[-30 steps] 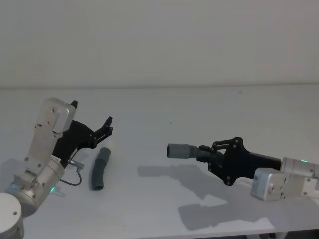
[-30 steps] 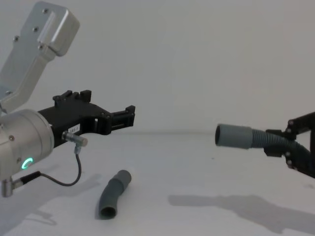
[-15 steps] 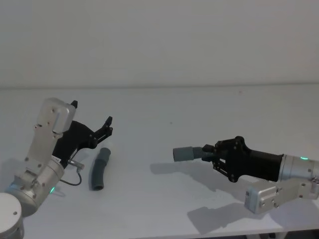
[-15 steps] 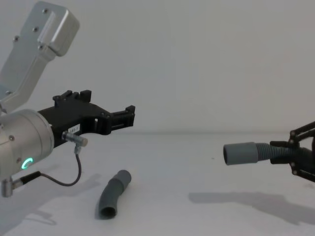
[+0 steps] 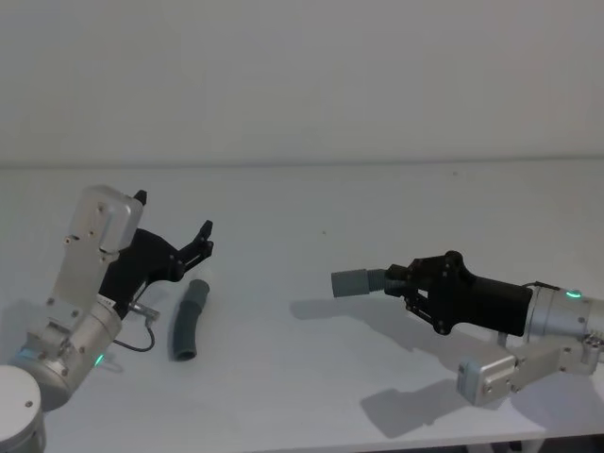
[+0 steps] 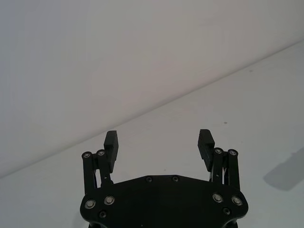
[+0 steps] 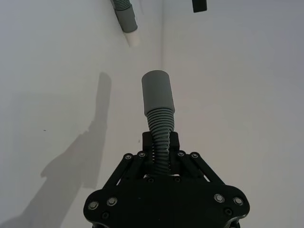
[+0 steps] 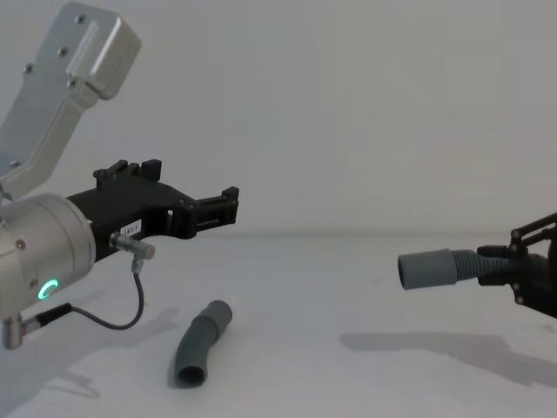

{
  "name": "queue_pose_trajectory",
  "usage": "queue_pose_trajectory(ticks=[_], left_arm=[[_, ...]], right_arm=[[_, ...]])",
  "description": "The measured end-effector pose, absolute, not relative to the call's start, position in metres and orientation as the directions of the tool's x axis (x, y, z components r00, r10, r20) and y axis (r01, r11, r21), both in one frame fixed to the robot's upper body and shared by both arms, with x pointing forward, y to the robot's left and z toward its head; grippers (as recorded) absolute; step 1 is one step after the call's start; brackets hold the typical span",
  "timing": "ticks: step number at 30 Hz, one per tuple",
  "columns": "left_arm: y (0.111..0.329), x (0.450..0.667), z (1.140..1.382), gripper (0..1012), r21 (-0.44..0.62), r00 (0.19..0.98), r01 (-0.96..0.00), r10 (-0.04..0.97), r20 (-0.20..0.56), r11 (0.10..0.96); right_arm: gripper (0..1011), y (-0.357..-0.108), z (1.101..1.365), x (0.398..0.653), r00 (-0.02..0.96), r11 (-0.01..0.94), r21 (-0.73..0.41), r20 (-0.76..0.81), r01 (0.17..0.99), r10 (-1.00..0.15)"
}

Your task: Use both hands to pick up one end of the pipe from the table, align the ends, and insert them.

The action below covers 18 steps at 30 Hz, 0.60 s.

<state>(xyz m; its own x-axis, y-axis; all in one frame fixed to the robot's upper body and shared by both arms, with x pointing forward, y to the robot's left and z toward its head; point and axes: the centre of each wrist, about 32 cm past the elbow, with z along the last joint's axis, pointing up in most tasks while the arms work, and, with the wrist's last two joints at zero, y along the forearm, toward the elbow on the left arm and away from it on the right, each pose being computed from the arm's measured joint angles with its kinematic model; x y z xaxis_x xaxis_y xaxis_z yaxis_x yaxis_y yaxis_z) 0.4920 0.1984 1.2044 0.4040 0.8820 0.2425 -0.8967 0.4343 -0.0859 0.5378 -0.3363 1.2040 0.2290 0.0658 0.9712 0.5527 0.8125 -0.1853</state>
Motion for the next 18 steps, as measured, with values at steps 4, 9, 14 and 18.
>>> queue_pose_trajectory(ticks=[4, 9, 14, 18], left_arm=[[0.1984, 0.492, 1.2044, 1001, -0.086, 0.404, -0.897, 0.882, 0.243, 0.434], [0.1984, 0.492, 1.2044, 1001, -0.086, 0.404, -0.897, 0.882, 0.242, 0.434], [0.1984, 0.492, 1.2044, 1001, -0.086, 0.404, -0.897, 0.882, 0.242, 0.434], [0.1984, 0.492, 1.2044, 1001, -0.086, 0.404, -0.897, 0.882, 0.242, 0.434]], right_arm=[[159, -0.3371, 1.2032, 0.5384, 0.221, 0.814, -0.179, 0.973, 0.552, 0.064], [159, -0.3381, 1.203, 0.5383, 0.216, 0.818, -0.171, 0.975, 0.549, 0.059], [159, -0.3402, 1.2027, 0.5374, 0.217, 0.821, -0.162, 0.975, 0.548, 0.048], [160, -0.3417, 1.2032, 0.5368, 0.217, 0.823, -0.151, 0.976, 0.548, 0.035]])
